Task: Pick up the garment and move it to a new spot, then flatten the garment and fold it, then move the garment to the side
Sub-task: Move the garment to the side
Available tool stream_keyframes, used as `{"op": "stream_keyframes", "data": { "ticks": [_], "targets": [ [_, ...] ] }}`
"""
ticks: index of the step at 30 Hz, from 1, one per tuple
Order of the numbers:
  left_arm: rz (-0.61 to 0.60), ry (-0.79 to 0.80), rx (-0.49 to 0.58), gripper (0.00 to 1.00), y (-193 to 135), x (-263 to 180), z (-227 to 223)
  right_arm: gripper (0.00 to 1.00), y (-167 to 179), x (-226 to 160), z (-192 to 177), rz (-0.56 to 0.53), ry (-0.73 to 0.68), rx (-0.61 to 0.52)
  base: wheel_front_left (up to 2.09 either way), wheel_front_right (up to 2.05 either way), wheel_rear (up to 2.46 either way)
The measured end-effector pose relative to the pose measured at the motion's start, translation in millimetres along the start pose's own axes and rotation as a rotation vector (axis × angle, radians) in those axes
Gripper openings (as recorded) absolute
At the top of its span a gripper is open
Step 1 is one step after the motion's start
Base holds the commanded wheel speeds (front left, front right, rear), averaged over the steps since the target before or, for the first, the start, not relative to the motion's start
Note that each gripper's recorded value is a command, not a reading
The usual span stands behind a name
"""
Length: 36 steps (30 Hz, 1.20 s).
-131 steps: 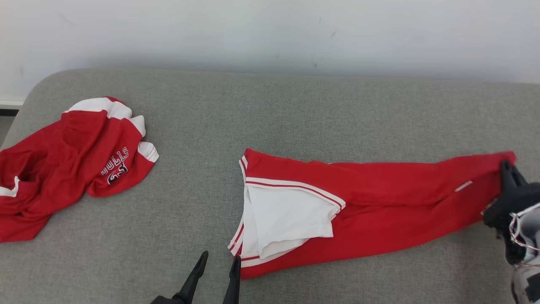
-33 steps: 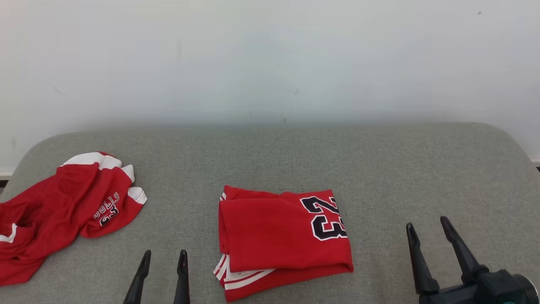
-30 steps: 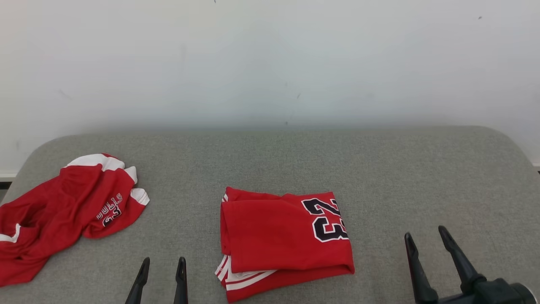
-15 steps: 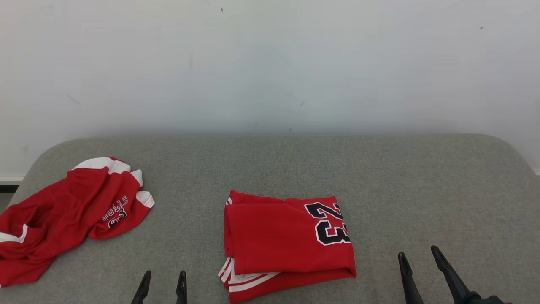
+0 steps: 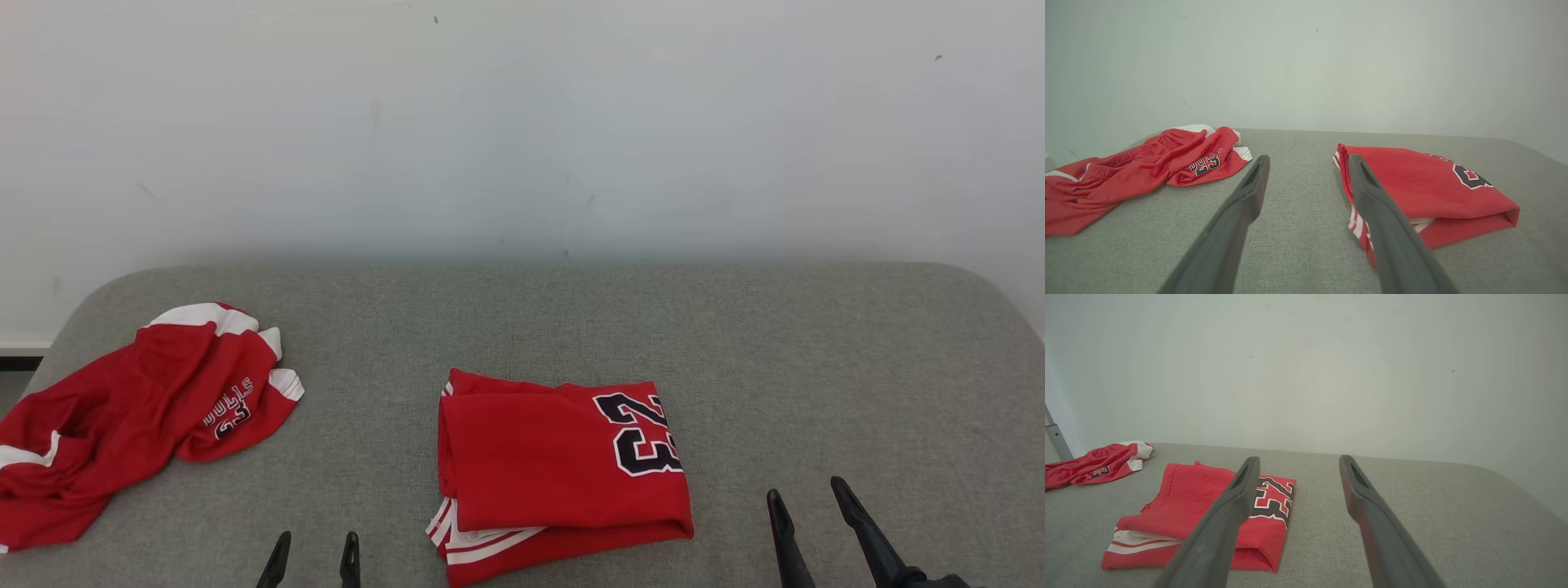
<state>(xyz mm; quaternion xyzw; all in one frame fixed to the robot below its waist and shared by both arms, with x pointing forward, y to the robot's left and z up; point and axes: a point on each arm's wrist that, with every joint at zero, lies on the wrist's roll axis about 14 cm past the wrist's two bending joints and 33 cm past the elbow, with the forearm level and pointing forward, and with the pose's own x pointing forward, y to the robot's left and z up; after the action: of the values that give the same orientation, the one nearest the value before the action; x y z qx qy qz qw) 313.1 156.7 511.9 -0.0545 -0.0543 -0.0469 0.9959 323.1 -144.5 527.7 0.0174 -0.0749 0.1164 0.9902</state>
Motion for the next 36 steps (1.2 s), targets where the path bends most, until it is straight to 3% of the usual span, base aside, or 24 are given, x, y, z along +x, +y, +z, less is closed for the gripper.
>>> {"op": "stream_keyframes", "data": {
  "ticks": [28,36],
  "targets": [
    [0.004,0.044,0.011,1.00,1,-10,-14,1.00,6,3,-10,0.043,0.035,-0.009,0.00,0.00,0.00],
    [0.003,0.064,0.018,1.00,1,-8,-19,1.00,8,27,-38,0.043,0.117,0.234,0.00,0.00,0.00]
  ]
}}
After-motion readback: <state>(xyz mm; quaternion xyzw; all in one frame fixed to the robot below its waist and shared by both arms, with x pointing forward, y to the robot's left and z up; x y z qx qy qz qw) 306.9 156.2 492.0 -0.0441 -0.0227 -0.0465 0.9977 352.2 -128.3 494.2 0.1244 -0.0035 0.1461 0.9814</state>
